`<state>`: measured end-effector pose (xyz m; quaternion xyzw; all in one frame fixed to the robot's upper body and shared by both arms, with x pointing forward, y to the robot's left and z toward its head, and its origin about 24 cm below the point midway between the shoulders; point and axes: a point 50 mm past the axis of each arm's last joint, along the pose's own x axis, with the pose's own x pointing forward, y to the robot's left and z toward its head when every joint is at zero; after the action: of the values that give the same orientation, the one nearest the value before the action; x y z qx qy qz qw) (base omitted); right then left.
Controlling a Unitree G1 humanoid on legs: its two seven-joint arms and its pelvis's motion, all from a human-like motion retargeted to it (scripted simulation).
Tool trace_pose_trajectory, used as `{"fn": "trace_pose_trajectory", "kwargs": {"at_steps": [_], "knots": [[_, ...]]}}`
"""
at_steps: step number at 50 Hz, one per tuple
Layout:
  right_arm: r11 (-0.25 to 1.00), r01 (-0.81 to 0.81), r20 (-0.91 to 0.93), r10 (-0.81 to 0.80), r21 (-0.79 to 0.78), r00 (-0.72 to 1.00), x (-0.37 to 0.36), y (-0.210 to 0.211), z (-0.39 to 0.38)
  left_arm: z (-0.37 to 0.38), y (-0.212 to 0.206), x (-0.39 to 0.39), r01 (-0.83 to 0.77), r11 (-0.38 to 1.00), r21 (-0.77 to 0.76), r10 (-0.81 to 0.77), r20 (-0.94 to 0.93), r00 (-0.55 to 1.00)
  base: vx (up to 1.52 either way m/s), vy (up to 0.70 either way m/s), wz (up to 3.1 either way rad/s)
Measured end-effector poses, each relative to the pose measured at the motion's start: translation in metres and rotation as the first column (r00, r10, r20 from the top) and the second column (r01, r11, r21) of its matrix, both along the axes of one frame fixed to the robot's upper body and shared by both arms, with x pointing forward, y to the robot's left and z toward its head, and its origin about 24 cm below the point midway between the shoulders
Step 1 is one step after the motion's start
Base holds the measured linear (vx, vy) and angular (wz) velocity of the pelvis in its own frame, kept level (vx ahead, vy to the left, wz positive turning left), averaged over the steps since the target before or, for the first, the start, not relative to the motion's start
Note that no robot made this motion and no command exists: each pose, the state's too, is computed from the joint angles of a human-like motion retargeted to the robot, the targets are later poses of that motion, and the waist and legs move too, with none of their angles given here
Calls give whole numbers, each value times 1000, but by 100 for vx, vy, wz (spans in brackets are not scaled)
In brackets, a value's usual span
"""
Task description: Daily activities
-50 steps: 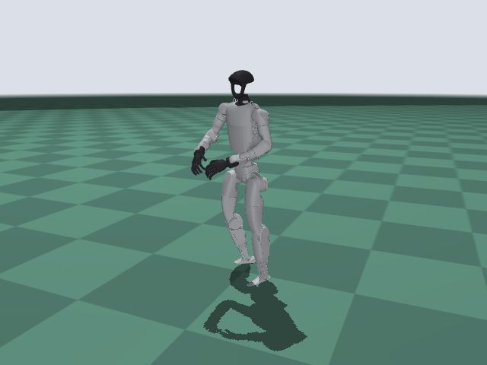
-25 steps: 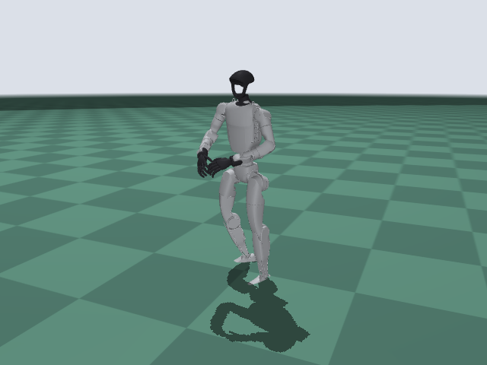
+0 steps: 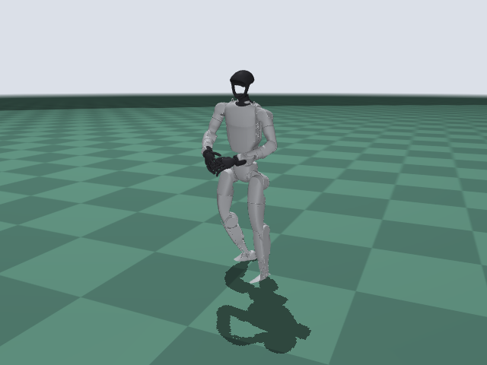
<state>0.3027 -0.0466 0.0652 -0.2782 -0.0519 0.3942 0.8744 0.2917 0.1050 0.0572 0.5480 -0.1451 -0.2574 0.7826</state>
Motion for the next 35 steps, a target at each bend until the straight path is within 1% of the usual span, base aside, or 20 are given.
{"fn": "trace_pose_trajectory", "kwargs": {"at_steps": [3,7,11,15,19,21,25,30,35], "knots": [[996,-30,31,27,85,999,1,9,19,20,2,10,-9,999,-31,11,70,997,0,0,30],[968,-80,155,44,237,987,2,17,64,59,4,18,2,996,-92,18,217,976,-1,0,32],[924,-98,329,-32,369,944,-3,6,112,106,3,18,49,989,-137,12,416,909,-2,0,35],[879,-121,505,-148,461,851,-13,-8,158,155,-2,11,114,984,-138,-3,623,782,-2,0,36],[861,-150,576,-187,486,796,-20,-11,180,175,-12,7,144,986,-89,-38,714,699,-2,-1,30],[860,-167,582,-172,482,795,-21,-9,184,174,-18,10,142,988,-57,-59,713,698,-1,-1,24],[869,-202,540,-86,452,837,-15,2,183,155,-28,21,114,993,30,-107,642,759,0,0,0],[898,-177,416,-7,402,909,0,9,159,128,-33,29,81,991,111,-129,553,823,0,0,4],[929,-133,256,43,344,966,8,10,118,120,-30,32,44,988,150,-120,544,830,2,0,22]]}}
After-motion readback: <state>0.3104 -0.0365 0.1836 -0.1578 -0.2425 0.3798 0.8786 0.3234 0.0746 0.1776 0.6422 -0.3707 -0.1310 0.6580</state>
